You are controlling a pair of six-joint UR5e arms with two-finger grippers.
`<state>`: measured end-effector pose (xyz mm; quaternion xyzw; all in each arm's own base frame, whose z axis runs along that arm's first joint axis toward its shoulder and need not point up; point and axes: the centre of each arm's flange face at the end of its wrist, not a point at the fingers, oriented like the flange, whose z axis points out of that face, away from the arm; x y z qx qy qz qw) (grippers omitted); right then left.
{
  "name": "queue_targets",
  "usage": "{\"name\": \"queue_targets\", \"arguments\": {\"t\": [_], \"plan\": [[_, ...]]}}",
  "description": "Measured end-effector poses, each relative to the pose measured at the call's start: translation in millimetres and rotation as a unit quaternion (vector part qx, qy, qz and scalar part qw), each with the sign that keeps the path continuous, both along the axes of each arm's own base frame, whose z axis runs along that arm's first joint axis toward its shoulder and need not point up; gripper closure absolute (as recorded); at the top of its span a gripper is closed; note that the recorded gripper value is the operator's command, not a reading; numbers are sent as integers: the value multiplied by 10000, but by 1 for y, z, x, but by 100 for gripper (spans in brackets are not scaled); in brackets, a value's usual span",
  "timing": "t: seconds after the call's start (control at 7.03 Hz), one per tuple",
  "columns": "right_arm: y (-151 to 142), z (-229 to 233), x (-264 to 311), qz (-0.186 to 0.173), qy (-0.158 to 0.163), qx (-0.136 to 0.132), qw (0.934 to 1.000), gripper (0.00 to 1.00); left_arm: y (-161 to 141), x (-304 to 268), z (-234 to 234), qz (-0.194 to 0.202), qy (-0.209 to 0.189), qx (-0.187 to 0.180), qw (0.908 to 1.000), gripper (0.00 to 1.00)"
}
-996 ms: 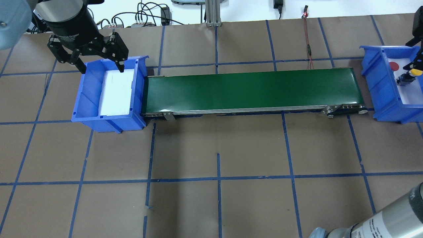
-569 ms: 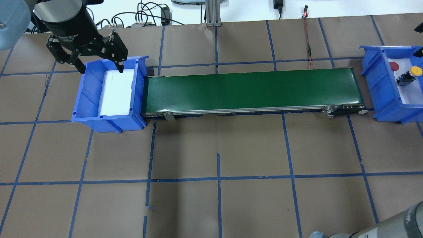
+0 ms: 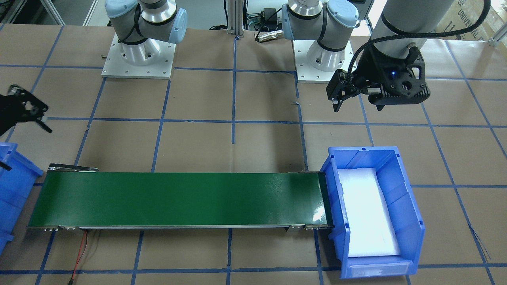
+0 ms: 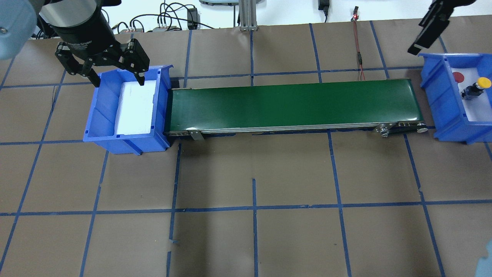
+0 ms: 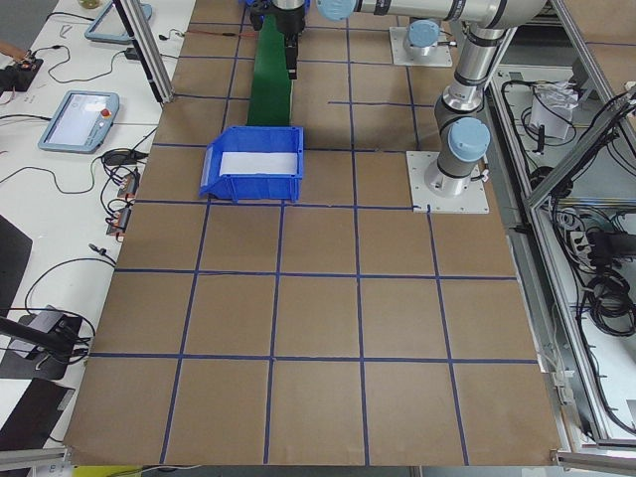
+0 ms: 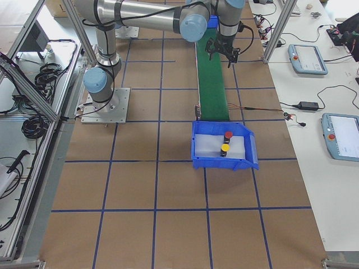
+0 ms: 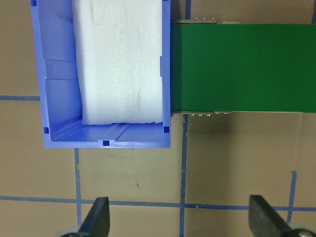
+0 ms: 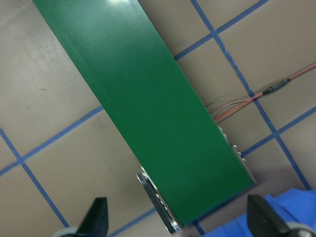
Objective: Transport two buttons from left to right
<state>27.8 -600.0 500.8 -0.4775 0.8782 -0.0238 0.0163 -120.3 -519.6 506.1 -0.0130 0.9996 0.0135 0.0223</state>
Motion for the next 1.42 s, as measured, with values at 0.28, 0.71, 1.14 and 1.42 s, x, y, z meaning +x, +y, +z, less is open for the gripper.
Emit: {"name": "queue_targets", "arguments": {"t": [0.28, 0.71, 1.14, 1.42], "plan": [[21, 10, 89, -930, 31, -22, 9957, 0, 1, -1, -1, -5, 2, 16, 10000, 0], [34, -6, 135, -3232, 114, 64, 9462, 0, 2, -1, 0, -12, 2, 14, 10000, 0], [38, -22, 138, -4431, 158, 209, 8961, 0, 1, -1, -2, -12, -5, 31, 10000, 0], [38, -23, 138, -4482, 151, 219, 8936, 0, 0, -2, -3, -13, 9, 37, 10000, 0]]}}
